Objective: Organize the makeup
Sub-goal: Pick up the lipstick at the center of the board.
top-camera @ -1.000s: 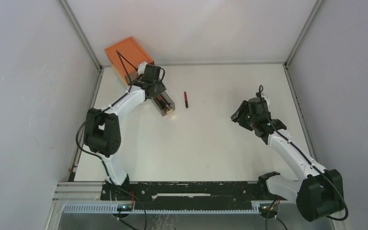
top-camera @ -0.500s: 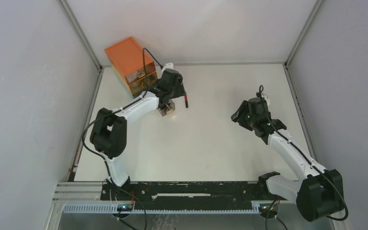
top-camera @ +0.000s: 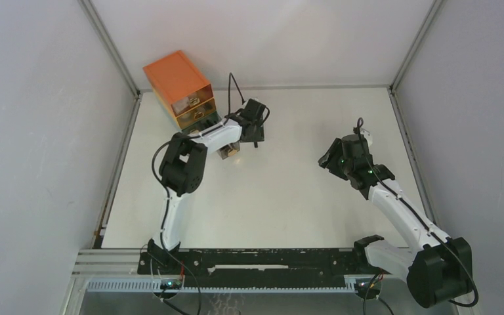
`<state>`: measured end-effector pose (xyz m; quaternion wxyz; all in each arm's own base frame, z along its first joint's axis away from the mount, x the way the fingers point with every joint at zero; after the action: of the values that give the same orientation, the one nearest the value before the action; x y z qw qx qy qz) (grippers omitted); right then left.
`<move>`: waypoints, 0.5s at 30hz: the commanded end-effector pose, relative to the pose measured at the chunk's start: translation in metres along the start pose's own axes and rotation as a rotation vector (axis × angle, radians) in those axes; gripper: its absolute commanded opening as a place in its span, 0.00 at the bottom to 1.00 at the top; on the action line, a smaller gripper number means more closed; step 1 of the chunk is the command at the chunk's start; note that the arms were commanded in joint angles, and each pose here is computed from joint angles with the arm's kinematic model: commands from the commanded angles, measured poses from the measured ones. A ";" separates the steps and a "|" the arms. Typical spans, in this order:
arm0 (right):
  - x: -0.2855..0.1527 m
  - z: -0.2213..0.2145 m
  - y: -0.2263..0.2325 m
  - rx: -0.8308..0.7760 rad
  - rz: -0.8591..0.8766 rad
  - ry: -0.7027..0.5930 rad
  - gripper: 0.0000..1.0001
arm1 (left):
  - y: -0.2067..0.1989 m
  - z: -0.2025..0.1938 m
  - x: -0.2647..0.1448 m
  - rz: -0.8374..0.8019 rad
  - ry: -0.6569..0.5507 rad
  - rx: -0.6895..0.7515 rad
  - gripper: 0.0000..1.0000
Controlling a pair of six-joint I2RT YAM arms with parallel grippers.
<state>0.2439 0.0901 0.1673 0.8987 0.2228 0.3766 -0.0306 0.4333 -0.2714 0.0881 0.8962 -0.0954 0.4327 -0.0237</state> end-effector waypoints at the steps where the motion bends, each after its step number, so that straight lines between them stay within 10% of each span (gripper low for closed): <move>1: -0.002 0.003 -0.001 -0.006 0.000 -0.028 0.63 | -0.008 0.012 -0.008 0.035 -0.019 0.072 0.51; 15: -0.006 0.003 -0.008 0.005 -0.019 -0.044 0.63 | -0.018 0.013 -0.005 0.009 0.051 0.079 0.18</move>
<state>0.2410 0.0868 0.1617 0.8972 0.2199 0.3811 -0.0390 0.4321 -0.2785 0.0732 0.8799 -0.0492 0.4723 -0.0157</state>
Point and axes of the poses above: each gripper's point midway between its finger pads, its own x axis out along the fingers, its own y axis along the line the jaws close on, z = x × y, the point moved 6 cm from there along -x, back along the fingers, and after that the axes turned 5 degrees about -x, right-handed, at the moved point
